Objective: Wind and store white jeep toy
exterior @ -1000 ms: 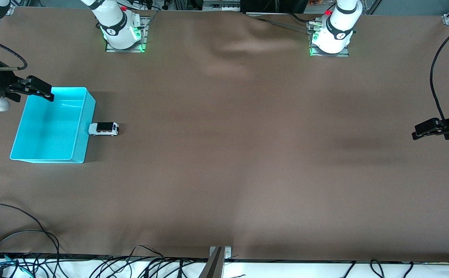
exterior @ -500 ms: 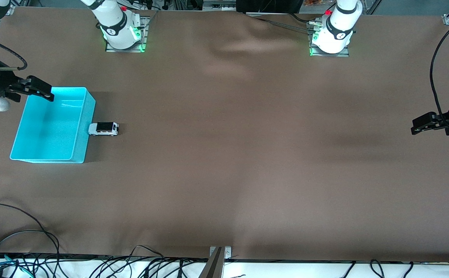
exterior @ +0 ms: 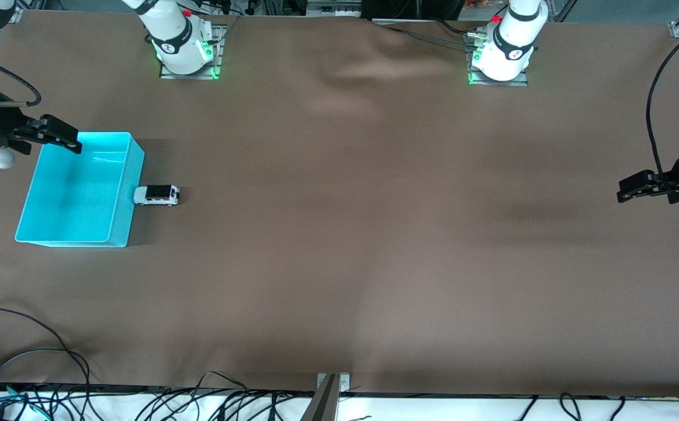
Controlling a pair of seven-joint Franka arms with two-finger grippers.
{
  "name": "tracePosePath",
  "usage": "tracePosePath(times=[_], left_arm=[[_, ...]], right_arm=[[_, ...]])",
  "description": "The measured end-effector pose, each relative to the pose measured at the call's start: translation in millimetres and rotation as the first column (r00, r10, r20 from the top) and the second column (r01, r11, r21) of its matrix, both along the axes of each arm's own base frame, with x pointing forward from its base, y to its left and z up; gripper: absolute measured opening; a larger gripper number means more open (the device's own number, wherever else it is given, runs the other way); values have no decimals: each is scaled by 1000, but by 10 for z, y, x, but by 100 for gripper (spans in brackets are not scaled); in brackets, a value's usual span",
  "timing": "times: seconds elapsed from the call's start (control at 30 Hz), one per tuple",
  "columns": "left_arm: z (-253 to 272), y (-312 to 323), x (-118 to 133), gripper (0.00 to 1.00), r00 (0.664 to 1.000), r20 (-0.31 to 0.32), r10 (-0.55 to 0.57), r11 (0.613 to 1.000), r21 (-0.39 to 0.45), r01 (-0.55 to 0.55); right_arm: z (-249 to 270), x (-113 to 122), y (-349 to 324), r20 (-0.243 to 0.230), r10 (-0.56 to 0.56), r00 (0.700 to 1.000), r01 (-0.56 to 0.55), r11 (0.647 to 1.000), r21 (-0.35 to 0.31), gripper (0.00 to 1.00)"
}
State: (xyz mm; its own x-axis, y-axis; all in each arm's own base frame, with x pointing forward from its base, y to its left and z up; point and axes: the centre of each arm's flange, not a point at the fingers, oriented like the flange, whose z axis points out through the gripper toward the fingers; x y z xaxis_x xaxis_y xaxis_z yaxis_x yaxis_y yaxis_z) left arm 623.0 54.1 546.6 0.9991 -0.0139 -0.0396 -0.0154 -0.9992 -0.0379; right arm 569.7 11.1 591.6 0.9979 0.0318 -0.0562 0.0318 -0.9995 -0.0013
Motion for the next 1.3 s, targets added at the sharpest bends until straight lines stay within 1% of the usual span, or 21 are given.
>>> tracePosePath(times=[0.33,0.43,0.77,1.0,1.3], left_arm=[[136,-84,-279,100,1000,6,5,1000,-29,-5],[158,-85,-312,100,1000,9,8,999,-34,-7],[174,-58,-293,100,999,29,12,999,-34,-11],[240,-44,-283,100,999,44,15,999,-34,-13],[246,-45,-282,100,999,45,14,999,-34,-13]], right_arm=[[0,0,0,0,0,1000,0,1000,0,100],[0,0,-3,0,-1,1000,1,1000,0,100],[-4,-6,-4,-5,-1,1000,1,1000,0,100],[-16,-22,-9,-20,-14,1000,14,1000,-1,100],[-44,-52,-67,-50,-24,998,24,1000,-3,100]])
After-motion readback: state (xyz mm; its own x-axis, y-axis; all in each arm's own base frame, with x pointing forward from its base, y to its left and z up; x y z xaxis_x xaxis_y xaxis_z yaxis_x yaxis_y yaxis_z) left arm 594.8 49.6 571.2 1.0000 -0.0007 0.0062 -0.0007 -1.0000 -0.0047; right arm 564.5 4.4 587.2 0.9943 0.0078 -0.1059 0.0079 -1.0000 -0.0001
